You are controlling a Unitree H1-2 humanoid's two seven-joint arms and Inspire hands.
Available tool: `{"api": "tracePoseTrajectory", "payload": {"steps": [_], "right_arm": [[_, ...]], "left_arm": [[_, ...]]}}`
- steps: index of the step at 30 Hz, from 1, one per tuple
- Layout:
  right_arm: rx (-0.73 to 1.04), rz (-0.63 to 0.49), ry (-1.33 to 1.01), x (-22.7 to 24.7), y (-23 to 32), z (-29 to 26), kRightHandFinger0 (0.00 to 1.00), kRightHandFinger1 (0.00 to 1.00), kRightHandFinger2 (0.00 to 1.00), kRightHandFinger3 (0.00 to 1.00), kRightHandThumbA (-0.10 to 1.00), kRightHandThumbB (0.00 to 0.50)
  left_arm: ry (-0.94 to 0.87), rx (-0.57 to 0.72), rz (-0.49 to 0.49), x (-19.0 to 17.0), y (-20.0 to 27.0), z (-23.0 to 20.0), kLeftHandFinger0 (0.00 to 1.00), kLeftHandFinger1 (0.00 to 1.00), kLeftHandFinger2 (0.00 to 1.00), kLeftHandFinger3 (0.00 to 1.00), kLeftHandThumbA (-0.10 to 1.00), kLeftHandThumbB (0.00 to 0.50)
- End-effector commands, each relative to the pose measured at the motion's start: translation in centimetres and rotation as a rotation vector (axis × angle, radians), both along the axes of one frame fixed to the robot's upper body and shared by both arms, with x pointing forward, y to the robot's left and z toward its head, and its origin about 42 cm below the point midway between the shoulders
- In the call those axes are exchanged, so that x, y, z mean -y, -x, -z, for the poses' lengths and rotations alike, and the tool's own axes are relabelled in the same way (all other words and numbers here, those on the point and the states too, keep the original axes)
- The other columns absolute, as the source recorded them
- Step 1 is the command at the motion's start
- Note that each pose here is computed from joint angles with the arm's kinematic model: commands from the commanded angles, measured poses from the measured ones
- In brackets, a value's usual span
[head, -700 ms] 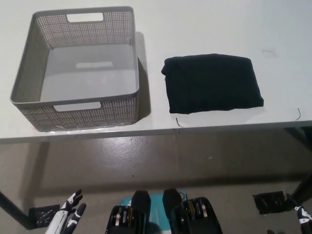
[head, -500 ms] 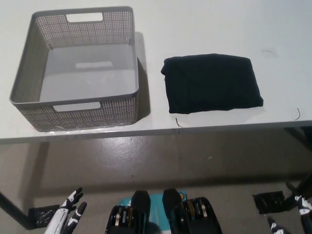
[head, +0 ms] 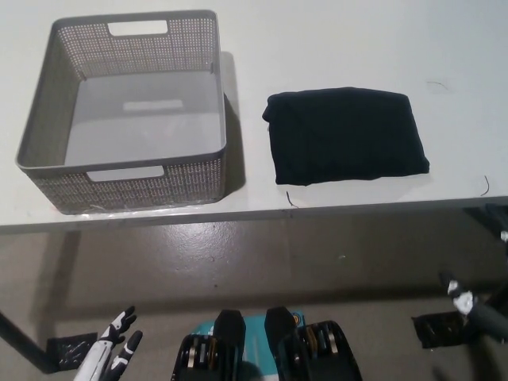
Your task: Use the right hand to pick up a t shirt on the right hand side and place it into a contianer on the left side
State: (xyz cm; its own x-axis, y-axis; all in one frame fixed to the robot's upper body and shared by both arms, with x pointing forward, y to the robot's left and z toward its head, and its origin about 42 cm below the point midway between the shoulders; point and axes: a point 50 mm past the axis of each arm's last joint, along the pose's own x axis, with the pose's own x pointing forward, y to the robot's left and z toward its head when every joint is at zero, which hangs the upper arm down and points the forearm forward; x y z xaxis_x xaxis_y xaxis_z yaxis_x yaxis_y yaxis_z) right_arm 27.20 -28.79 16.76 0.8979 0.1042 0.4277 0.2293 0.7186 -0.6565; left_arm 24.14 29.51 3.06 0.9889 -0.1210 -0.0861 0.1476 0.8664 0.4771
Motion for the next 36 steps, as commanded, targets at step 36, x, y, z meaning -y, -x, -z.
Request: {"api": "tracePoseTrajectory", "payload": {"steps": [36], "right_arm": [[-0.058,0.081,0.388,-7.3,-18.2,-7.7,1.00,1.00,1.00,1.00,0.81,0.500]], "left_arm": [[-0.024,0.070,0.058,-0.1,-2.1,-1.8,1.00,1.00,1.00,1.00,1.00,0.481]]}}
